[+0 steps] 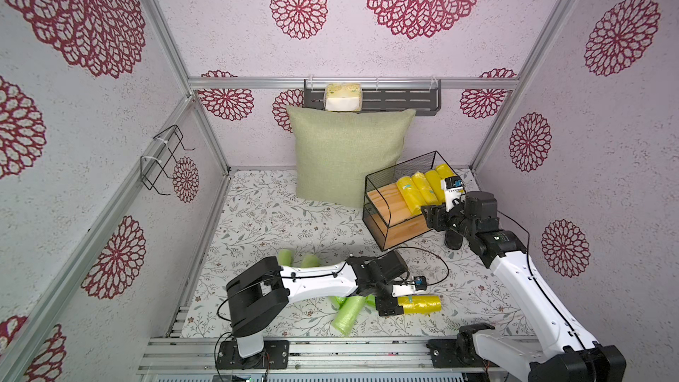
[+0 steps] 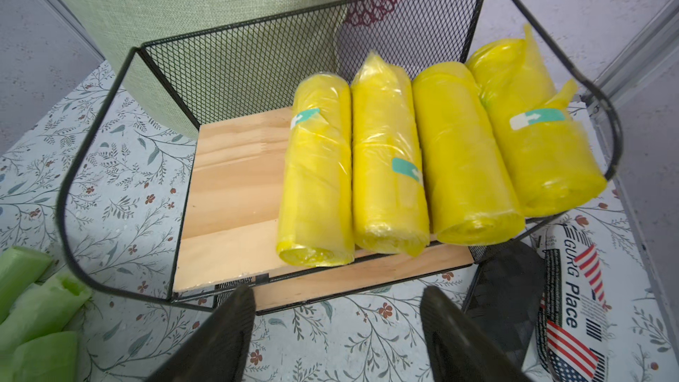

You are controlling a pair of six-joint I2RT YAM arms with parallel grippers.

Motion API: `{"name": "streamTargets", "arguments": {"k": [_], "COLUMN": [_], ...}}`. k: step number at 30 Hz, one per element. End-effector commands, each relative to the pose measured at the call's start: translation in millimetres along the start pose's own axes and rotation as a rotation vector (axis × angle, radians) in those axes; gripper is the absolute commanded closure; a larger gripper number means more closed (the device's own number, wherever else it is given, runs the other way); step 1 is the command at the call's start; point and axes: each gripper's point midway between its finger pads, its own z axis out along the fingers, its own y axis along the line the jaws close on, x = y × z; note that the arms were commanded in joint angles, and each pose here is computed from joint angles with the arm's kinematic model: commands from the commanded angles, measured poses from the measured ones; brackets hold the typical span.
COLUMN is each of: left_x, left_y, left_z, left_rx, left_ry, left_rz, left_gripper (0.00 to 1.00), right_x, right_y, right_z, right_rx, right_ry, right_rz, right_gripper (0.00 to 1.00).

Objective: Sort the rolls of trash bags by color and place them on the shelf
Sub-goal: Pick up the roll of trash bags from the center of the board.

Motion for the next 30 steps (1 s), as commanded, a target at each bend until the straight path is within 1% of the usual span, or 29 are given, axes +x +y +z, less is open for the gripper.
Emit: {"name": "streamTargets", "arguments": {"k": [1,2,3,6,8,10,11,14,17,18,19,20,22,25,28,30], "left_x": [1.7,0.9,10.4,12.7,13.0,15.0,17.4,19.8,12.8,9.8,-3.5,-8.2,-25.1,-45.6,-60.3,-66.1], "left_y": [-6.6,-7.8,-11.1,-11.8,-9.3,-8.2,-7.9,-3.1,3.6,7.2,12.0,15.4,28.4,54.6,80.5,96.8], "left_z": [18.7,23.0,38.9,48.0,48.3,49.0,49.7,47.5,34.0,27.9,10.1,0.2,-29.5,-83.8,-143.0,-182.0], "left_rx": [0.025,0.028,0.050,0.061,0.048,0.044,0.042,0.027,0.008,0.001,-0.012,-0.013,-0.028,-0.071,-0.138,-0.196], "left_ry": [0.061,0.074,0.116,0.147,0.147,0.145,0.152,0.164,0.121,0.092,0.029,-0.017,-0.136,-0.339,-0.548,-0.680], "left_rz": [0.057,0.064,0.062,0.042,0.042,0.040,0.036,0.007,-0.034,-0.055,-0.072,-0.101,-0.162,-0.275,-0.381,-0.454], "left_gripper": [0.19,0.20,0.21,0.28,0.33,0.36,0.40,0.55,0.61,0.63,0.64,0.65,0.67,0.68,0.69,0.70], "right_x": [-17.9,-18.0,-18.3,-18.5,-18.2,-18.5,-18.5,-19.2,-21.2,-22.4,-24.0,-24.6,-28.8,-35.6,-47.3,-59.9], "right_y": [1.6,0.6,-0.6,-2.3,-2.8,-1.9,-1.8,-2.0,-1.9,-2.1,-2.9,-3.3,-4.0,-1.1,13.3,29.8], "right_z": [-13.4,-14.4,-15.9,-18.1,-18.3,-18.1,-17.9,-18.2,-20.3,-21.3,-23.3,-24.0,-27.8,-33.0,-41.1,-52.1], "right_rx": [-0.015,-0.013,-0.009,-0.005,-0.006,-0.012,-0.013,-0.013,-0.012,-0.009,-0.005,-0.002,0.004,-0.014,-0.095,-0.189], "right_ry": [-0.075,-0.076,-0.078,-0.081,-0.081,-0.083,-0.084,-0.087,-0.092,-0.094,-0.100,-0.101,-0.113,-0.137,-0.182,-0.235], "right_rz": [0.005,0.005,0.005,0.005,0.007,0.009,0.012,0.015,0.016,0.017,0.017,0.019,0.021,0.040,0.068,0.084], "right_gripper": [0.24,0.24,0.24,0.24,0.24,0.24,0.24,0.24,0.24,0.24,0.24,0.24,0.24,0.23,0.23,0.23]}}
